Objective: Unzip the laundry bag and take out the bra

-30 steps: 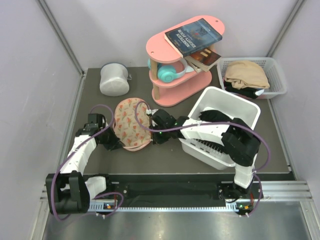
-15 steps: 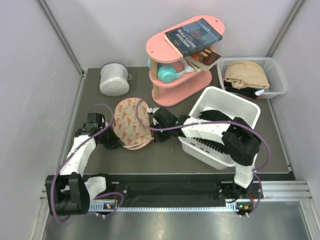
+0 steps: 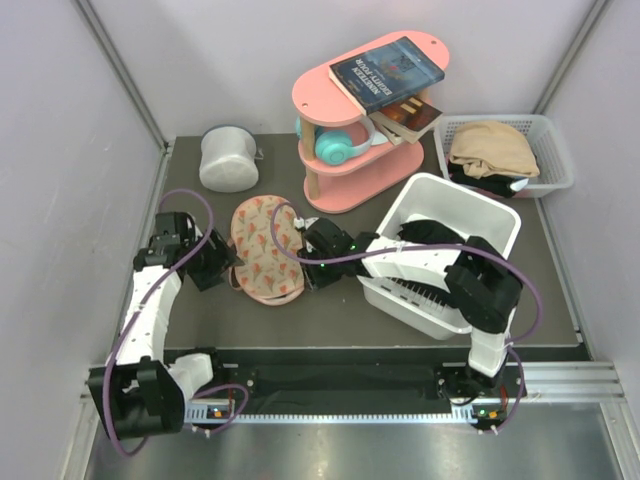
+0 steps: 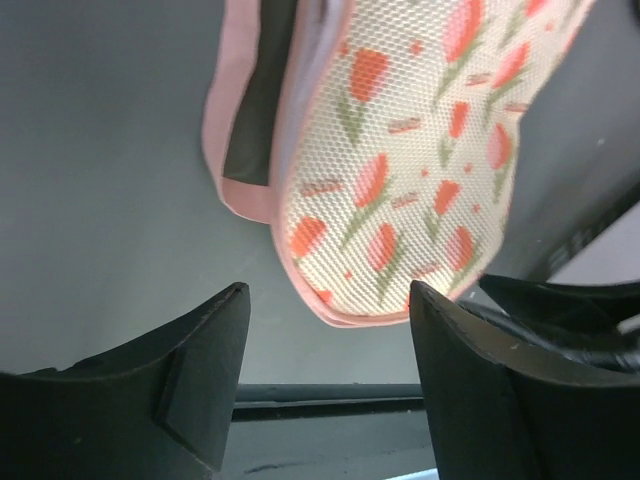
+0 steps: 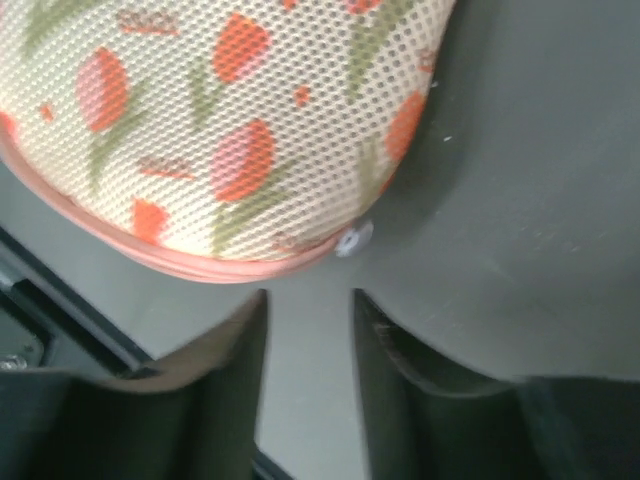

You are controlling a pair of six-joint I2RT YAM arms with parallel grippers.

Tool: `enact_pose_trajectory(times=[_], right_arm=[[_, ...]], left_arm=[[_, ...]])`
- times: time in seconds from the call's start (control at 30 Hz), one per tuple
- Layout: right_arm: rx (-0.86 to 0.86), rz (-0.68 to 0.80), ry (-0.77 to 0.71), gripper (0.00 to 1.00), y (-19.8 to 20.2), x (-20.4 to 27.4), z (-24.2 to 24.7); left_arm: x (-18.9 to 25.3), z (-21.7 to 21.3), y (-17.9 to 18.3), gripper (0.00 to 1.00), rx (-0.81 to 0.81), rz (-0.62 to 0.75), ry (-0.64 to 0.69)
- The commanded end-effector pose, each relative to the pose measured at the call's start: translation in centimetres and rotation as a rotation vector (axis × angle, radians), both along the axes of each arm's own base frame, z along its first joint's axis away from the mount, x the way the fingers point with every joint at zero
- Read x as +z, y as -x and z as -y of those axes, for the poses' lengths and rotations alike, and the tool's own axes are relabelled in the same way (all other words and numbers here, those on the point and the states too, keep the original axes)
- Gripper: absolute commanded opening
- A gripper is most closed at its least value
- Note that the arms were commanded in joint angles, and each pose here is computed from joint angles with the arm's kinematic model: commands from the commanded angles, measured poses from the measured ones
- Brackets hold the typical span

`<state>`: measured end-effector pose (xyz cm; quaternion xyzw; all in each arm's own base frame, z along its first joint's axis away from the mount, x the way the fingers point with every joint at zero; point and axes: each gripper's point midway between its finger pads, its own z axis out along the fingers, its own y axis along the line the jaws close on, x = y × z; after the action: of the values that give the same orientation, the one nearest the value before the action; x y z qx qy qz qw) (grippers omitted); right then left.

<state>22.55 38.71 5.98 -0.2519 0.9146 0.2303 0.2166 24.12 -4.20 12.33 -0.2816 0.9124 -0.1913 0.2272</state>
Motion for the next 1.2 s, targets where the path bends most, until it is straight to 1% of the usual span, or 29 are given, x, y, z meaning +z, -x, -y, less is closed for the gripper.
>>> enact_pose_trajectory(times=[0.0,0.1,0.2,0.33,0.5,0.73,0.8,0.87,0.9,0.97,1.0,1.1,1.13,1.17], right_arm=[[-0.006,0.04,-0.096,0.52,0.7,4.2,-1.0],[-0.014,0.044,-0.115,0.62,0.9,4.9,-1.2],[-0.027,0.05,-0.12,0.68,0.7,5.3,-1.1],[-0.041,0.048,-0.122,0.71,0.2,5.2,-1.7],[-0.072,0.012,-0.121,0.71,-0.6,3.8,-3.0],[-0.052,-0.038,-0.141,0.73,-1.5,2.5,-5.7],[-0.044,-0.054,-0.147,0.73,-1.4,2.4,-6.1],[-0.033,-0.073,-0.166,0.73,-1.1,2.4,-6.6],[-0.03,-0.08,-0.167,0.73,-1.0,2.2,-6.7],[-0.016,-0.091,-0.184,0.73,-0.5,2.3,-7.1],[-0.012,-0.094,-0.188,0.73,-0.4,2.2,-7.1],[0.009,-0.105,-0.205,0.73,0.3,2.5,-7.5],[0.014,-0.104,-0.206,0.73,0.4,2.5,-7.5],[0.013,-0.108,-0.206,0.73,0.5,2.6,-7.4]], left_arm=[[-1.3,-1.2,-0.4,0.67,-0.002,-0.026,-0.031],[-1.9,-1.1,-1.2,0.64,-0.004,-0.026,-0.015],[-2.1,-0.9,-2.1,0.62,-0.009,-0.014,0.007],[-2.6,-0.8,-2.6,0.58,-0.011,-0.01,0.014],[-3.9,-0.8,-2.7,0.54,-0.012,-0.039,0.02],[-5.3,-0.3,-3.5,0.49,-0.026,-0.05,0.061],[-5.4,-0.1,-4.0,0.43,-0.028,-0.028,0.069],[-5.4,-0.1,-4.4,0.36,-0.034,-0.013,0.073],[-5.4,-0.1,-4.4,0.28,-0.038,-0.013,0.072],[-5.3,-0.1,-4.5,0.19,-0.046,-0.011,0.071],[-5.3,-0.1,-4.3,0.1,-0.055,-0.016,0.064],[-4.7,-0.7,-4.0,0.04,-0.056,-0.005,0.021],[-4.0,-0.9,-4.0,0.0,-0.057,0.018,0.004],[-3.4,-1.1,-4.2,0.0,-0.07,0.039,-0.016]])
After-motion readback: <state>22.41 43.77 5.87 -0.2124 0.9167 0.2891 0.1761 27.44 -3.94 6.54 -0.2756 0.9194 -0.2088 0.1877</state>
